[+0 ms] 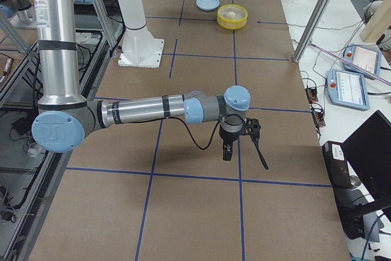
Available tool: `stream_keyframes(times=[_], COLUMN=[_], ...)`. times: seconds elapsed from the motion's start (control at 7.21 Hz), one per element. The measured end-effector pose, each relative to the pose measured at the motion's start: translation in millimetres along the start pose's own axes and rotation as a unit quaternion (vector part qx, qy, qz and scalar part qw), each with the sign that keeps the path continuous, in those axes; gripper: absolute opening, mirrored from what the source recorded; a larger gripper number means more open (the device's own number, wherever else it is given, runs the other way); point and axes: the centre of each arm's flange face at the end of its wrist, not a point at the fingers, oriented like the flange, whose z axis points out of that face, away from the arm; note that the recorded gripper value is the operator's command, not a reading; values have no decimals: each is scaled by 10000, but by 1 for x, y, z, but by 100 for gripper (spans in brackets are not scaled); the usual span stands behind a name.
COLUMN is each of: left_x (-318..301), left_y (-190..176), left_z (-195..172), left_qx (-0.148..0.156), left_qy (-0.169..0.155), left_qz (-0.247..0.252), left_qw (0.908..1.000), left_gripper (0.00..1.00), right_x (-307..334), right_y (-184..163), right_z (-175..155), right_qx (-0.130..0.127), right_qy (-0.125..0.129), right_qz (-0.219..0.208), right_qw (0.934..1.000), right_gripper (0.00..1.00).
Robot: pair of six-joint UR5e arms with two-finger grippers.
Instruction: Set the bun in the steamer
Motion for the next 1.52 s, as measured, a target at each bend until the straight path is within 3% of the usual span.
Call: stream_keyframes(times=[1.52], left_x=[-3], left_y=[2], left_z=[-3], left_qx=[31], left_qy=[12], left_qz=[-42], left_qw=[10000], left_gripper=[100], right_x=[0], right_y=[0], right_z=[0], right_qx=[-1], right_qy=[0], right_qz=[-1], right_qw=[10000], right_gripper=[100])
